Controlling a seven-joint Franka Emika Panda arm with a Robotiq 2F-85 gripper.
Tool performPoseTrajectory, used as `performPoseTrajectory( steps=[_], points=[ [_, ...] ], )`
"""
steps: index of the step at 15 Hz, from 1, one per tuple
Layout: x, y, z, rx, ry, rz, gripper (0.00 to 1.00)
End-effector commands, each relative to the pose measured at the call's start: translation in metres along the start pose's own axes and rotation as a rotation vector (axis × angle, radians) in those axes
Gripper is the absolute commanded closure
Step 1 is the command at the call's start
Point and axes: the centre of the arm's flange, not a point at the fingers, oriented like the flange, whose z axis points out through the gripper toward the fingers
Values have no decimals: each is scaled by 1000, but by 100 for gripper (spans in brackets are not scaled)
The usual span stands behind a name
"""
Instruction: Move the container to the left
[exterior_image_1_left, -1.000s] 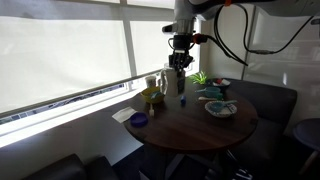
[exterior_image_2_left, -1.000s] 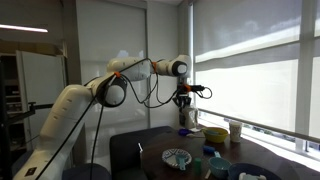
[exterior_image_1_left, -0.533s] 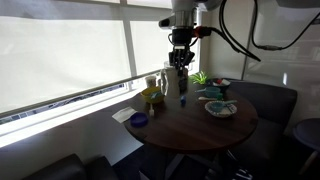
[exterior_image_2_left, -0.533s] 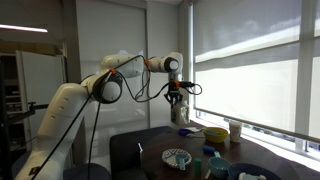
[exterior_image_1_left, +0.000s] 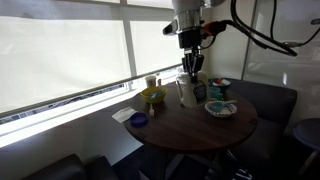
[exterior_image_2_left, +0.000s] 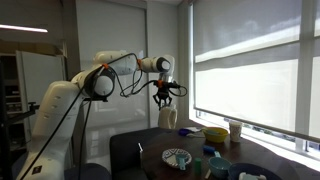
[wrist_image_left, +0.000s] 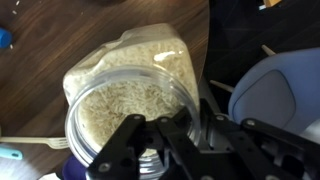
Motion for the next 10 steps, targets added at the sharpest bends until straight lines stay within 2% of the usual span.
performPoseTrajectory(
  steps=[1, 5, 10],
  points=[
    [-4, -34, 11, -18, -29, 199, 98],
    [8, -38, 36, -62, -26, 388, 98],
    [8, -25, 54, -188, 5, 520, 98]
  ],
)
